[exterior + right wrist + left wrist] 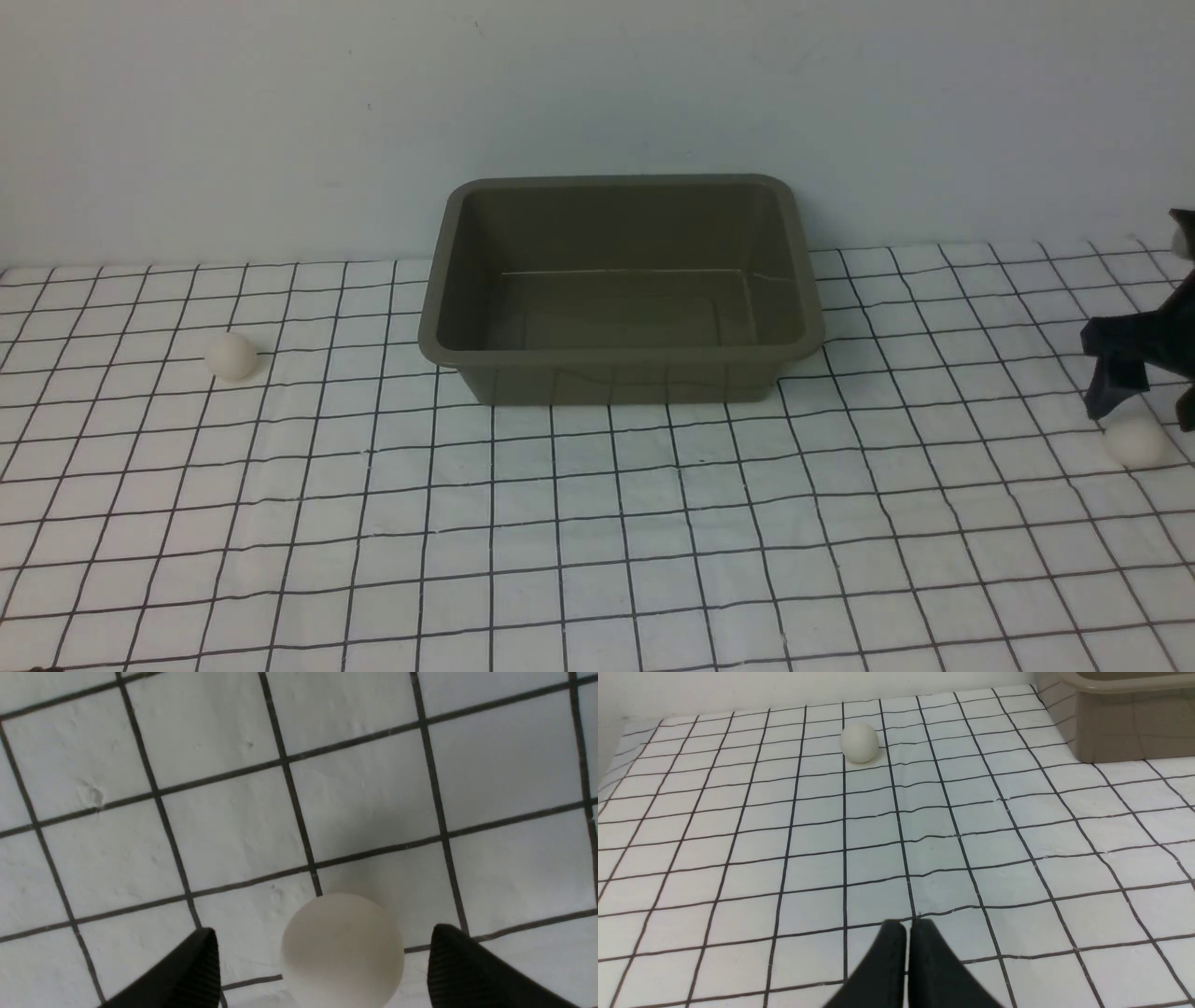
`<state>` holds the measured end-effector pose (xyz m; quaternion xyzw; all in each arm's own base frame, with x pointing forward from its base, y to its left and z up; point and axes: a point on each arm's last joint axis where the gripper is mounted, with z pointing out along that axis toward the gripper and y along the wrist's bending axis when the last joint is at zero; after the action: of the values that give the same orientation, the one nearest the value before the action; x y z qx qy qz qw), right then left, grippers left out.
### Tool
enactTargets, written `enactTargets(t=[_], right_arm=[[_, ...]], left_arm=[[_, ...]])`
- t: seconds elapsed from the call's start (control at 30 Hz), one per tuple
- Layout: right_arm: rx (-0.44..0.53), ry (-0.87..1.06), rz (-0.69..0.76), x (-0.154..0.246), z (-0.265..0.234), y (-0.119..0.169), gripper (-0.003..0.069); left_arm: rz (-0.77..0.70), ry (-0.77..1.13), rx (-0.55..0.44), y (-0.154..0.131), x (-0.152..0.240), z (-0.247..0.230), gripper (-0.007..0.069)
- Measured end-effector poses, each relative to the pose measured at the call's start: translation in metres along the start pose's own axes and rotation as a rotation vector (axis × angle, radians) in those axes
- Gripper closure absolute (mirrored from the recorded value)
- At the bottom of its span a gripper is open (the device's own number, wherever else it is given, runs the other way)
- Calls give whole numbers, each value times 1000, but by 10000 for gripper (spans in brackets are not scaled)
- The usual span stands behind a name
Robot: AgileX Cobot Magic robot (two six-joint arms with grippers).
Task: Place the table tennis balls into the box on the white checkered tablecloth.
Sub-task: 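Reach for and grasp a ping pong ball on the table, then release the ping pong ball into the bin and lift the gripper away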
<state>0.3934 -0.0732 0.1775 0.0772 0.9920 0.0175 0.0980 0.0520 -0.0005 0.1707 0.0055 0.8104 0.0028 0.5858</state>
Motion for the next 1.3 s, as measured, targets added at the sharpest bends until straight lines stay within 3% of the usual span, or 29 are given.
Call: enactTargets(t=[0.53, 0.6, 0.63, 0.7, 0.93, 0.97, 1.17, 1.3], right_arm=[[7, 86, 5, 3, 34, -3, 143], [10, 87, 2, 2, 35, -3, 183], [10, 84, 2, 1, 35, -3, 250], [10, 83, 1, -1, 33, -3, 309], [-38, 75, -27, -19, 8, 3, 303], [-100, 56, -54, -29, -6, 15, 303], [-249, -50, -153, -50, -42, 71, 303], [-334, -178, -343, -54, -83, 160, 303]], left_arm=[[0, 0, 0, 0, 0, 0, 629], [0, 0, 0, 0, 0, 0, 629], [0, 0, 0, 0, 0, 0, 629], [0, 0, 0, 0, 0, 0, 629], [0, 0, 0, 0, 0, 0, 629], [0, 0, 0, 0, 0, 0, 629], [0, 0, 0, 0, 0, 0, 629], [0, 0, 0, 0, 0, 0, 629]])
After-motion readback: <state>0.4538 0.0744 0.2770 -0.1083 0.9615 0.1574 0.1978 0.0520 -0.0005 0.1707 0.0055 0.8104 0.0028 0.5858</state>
